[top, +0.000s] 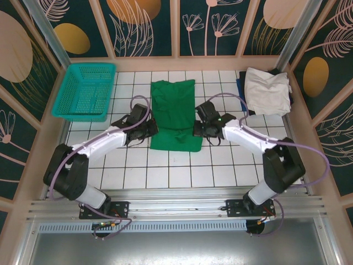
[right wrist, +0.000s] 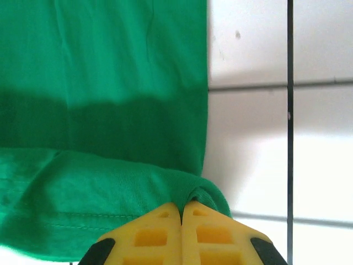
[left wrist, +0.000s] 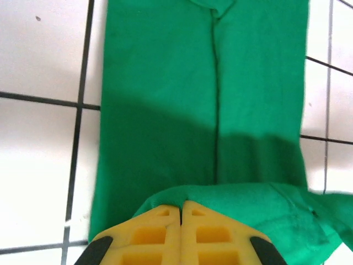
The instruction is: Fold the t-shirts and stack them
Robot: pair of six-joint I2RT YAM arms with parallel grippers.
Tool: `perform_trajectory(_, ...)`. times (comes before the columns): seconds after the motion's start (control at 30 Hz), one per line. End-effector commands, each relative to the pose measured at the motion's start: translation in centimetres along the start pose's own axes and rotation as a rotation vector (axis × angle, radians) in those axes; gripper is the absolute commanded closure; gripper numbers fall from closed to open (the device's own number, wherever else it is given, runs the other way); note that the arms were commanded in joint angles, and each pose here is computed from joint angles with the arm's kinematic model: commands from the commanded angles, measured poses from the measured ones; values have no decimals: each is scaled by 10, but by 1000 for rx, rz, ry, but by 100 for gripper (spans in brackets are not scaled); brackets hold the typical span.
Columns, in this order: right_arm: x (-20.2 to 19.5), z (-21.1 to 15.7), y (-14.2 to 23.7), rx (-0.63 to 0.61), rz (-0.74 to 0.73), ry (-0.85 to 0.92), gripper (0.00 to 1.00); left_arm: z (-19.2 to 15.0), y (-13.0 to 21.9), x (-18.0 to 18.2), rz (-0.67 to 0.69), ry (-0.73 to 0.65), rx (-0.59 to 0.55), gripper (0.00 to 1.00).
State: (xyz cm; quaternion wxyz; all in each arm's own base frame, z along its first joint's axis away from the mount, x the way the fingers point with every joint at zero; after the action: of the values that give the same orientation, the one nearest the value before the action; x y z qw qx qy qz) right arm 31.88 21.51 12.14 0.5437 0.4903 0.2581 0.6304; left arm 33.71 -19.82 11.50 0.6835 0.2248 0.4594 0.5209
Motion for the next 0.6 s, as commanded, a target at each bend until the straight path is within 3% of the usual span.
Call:
perform_trajectory(0.0,17,27,-17,5,83,76,100,21,-7,6,-18,-22,0,100)
perform_trajectory(0.37,24,66,-71,72,85,62,99,40,-55,30,-32,24,79,100)
perform_trajectory(0.4,23,68,-73,74,81,63,95,42,-59,32,-27,24,90,99)
perform_trajectory(0.47,19,73,-75,76,64,65,82,48,-65,34,-23,20,98,82)
perform_trajectory(0.57,21,98,-58,20,42,73,57,68,-66,33,-34,14,83,75)
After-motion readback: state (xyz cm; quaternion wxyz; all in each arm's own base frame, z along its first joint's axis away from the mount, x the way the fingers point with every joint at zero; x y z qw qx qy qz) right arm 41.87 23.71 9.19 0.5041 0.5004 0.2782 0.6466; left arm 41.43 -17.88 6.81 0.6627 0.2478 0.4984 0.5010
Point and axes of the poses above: each hand's point on the last joint's axis, 136 mm out from that joint toward the fingers, its own y axis back along the fingers, its own x axis along the line the jaws close on, z = x × y, the point moved 2 cm from there along y, back along the fingers, and after that the axes turned 9 degrees about -y, right-handed, at the moved point
